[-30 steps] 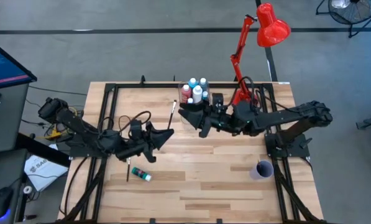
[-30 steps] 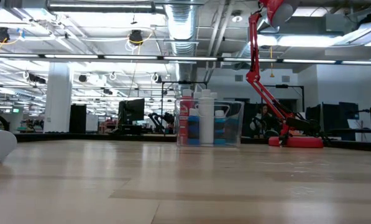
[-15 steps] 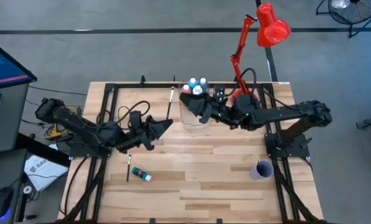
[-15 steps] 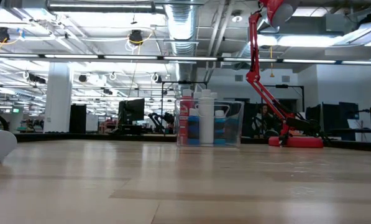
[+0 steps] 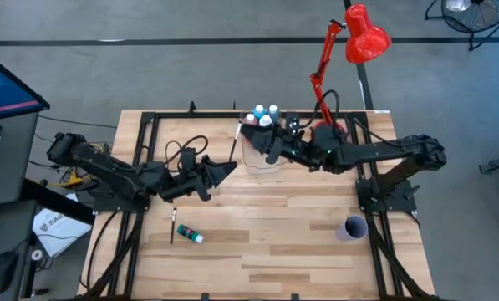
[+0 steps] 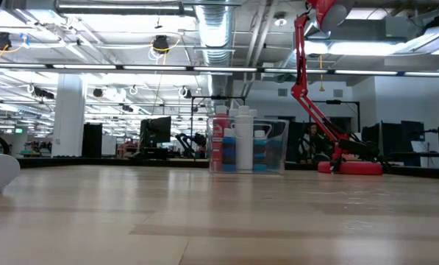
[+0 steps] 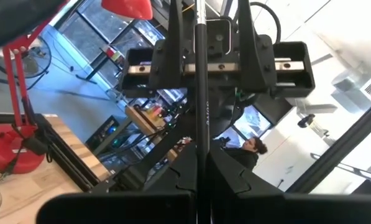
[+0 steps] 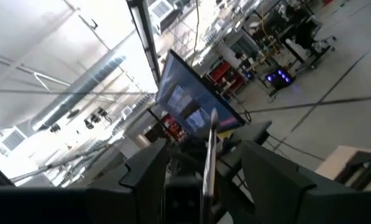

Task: Pick & Place Paint Supplies
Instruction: Put the silver paintbrush into the purple cup

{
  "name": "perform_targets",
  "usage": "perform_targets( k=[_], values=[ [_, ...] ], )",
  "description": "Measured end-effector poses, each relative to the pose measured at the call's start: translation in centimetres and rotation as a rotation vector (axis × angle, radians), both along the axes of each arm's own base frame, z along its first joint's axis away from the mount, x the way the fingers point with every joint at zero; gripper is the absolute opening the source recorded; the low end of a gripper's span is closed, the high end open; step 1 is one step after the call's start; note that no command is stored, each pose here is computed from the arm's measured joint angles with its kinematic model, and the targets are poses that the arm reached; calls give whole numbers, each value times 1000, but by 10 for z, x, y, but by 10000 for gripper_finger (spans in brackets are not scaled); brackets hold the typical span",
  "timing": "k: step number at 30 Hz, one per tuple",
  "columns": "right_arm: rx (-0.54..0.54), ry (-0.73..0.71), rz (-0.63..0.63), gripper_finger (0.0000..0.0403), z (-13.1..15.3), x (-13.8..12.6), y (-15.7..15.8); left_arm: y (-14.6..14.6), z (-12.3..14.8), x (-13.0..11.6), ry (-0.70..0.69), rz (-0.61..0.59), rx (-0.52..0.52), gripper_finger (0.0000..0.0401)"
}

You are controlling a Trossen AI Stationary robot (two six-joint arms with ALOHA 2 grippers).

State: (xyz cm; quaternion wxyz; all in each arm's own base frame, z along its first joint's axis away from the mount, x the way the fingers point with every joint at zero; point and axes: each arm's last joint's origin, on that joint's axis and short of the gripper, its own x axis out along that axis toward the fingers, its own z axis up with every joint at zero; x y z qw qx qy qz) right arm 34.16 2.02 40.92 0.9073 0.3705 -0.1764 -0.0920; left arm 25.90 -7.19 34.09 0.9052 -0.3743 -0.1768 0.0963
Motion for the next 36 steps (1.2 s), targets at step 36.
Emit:
perform_targets(
  k=[36],
  values=[
    [61, 101, 35, 92, -11, 2, 7, -6, -9, 1, 85, -30, 4, 1]
  ],
)
